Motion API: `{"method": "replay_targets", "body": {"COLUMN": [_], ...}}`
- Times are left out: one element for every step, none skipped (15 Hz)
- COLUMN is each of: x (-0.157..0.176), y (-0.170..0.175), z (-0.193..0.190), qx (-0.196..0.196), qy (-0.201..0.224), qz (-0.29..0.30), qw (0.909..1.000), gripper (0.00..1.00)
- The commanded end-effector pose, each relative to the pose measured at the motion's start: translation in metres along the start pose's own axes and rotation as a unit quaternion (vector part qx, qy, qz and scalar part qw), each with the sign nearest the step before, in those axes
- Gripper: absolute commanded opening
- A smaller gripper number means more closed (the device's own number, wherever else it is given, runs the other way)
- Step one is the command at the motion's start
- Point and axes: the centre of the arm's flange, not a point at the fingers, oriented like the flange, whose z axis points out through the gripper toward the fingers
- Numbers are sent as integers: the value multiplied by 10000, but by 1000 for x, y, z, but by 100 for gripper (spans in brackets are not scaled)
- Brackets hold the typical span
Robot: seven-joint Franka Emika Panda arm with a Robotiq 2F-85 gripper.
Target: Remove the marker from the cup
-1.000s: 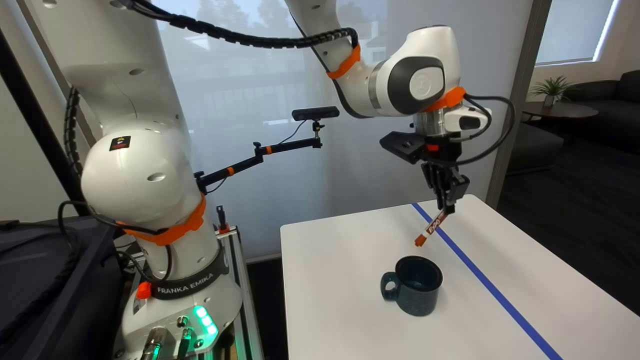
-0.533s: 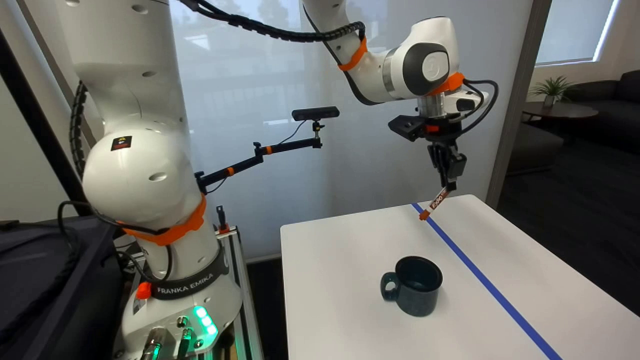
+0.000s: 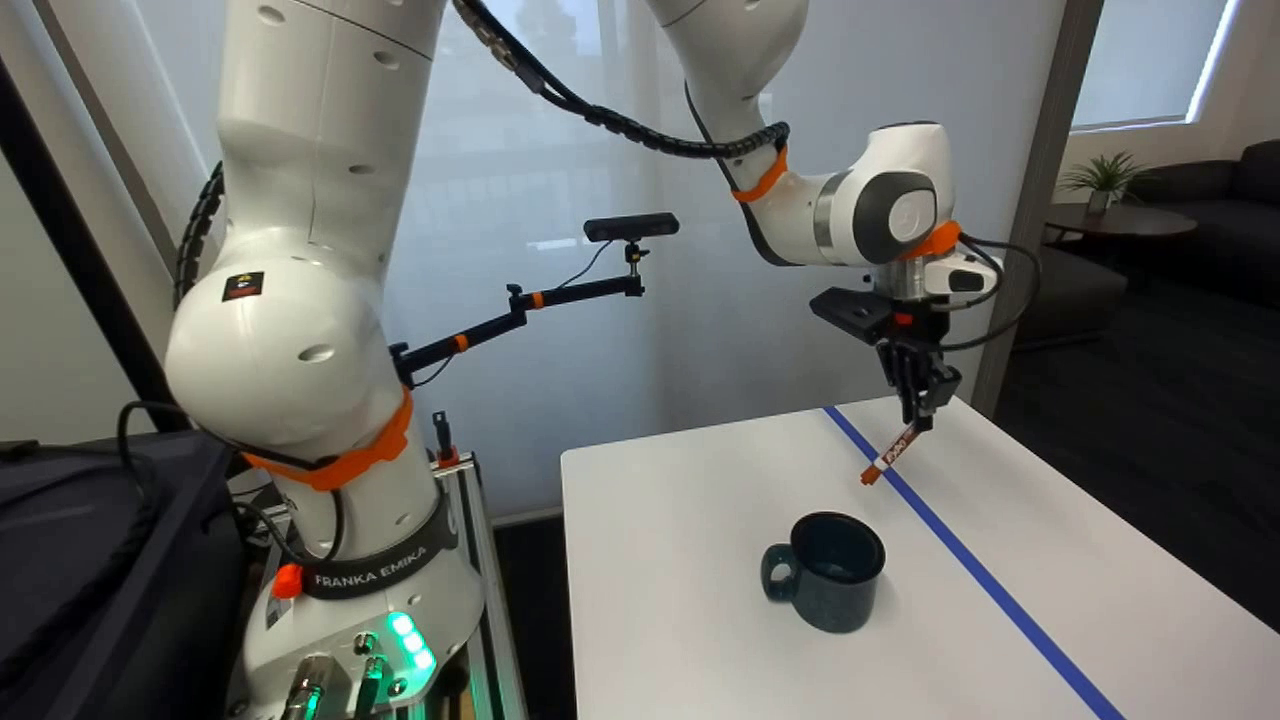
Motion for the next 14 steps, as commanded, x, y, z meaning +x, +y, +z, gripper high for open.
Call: {"method": "replay_targets", "body": {"x": [26, 27, 29, 30, 31, 32, 33, 34, 34, 34, 34, 35, 35, 35], "y": [9, 13, 17, 21, 25, 29, 32, 36, 38, 41, 43, 44, 45, 45], "z": [42, 53, 64, 73, 83, 91, 100, 107, 113, 119, 123, 127, 129, 132], "qx": [266, 336, 416, 494, 576, 656, 727, 762, 799, 804, 768, 731, 694, 603], "qy": [-96, -143, -198, -255, -328, -392, -470, -516, -569, -608, -617, -630, -641, -620], "qz": [-200, -232, -282, -340, -431, -503, -554, -567, -588, -605, -595, -598, -596, -557], "qw": [9994, 9991, 9985, 9979, 9969, 9958, 9947, 9941, 9934, 9931, 9934, 9935, 9937, 9947], "gripper": [5, 5, 5, 5, 5, 5, 5, 5, 5, 5, 5, 5, 5, 5]}}
